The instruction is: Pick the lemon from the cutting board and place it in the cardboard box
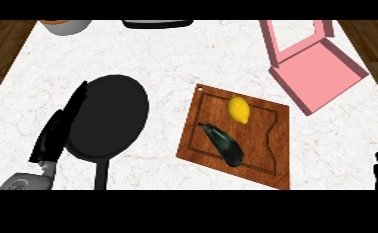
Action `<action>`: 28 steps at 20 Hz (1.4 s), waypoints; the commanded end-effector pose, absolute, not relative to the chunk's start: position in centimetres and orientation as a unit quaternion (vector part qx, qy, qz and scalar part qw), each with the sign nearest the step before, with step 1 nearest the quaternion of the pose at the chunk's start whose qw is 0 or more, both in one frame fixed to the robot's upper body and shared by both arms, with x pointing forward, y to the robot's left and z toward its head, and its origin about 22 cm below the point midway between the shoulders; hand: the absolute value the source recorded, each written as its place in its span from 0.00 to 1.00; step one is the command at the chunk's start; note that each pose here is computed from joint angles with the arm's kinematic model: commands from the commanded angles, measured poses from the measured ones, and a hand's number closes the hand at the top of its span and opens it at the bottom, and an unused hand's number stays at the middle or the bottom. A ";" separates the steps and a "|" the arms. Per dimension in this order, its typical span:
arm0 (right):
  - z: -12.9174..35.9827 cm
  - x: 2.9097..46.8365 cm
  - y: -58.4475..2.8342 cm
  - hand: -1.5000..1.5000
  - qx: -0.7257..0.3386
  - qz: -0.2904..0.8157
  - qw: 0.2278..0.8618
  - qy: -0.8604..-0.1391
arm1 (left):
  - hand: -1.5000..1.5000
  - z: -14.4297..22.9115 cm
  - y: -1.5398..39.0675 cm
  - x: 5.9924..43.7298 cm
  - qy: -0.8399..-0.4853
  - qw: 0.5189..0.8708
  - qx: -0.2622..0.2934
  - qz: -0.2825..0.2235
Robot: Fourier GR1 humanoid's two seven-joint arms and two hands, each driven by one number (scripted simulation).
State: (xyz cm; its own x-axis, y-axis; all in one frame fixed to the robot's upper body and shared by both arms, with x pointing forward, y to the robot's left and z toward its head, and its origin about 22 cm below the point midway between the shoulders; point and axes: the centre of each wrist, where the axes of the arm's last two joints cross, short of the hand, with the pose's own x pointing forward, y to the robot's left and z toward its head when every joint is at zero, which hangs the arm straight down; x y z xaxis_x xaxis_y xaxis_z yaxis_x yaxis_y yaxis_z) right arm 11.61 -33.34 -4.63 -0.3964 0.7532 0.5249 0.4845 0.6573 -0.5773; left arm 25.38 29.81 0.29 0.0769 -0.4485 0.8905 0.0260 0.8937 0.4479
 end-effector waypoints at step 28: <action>1.6 16.4 -16.4 0.00 -0.450 0.307 0.567 -0.618 | 0.50 0.1 29.0 27.6 -0.664 0.711 0.143 -0.186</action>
State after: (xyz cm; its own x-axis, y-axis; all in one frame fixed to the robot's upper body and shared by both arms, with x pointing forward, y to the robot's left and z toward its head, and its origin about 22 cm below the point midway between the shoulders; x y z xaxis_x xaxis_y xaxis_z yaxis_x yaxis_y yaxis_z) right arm 15.06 -18.27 1.78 0.0439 0.9029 0.4275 0.2517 0.4041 -0.8794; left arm 27.19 28.69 -0.80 0.0529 -0.4561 0.8883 0.0730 0.8890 0.4521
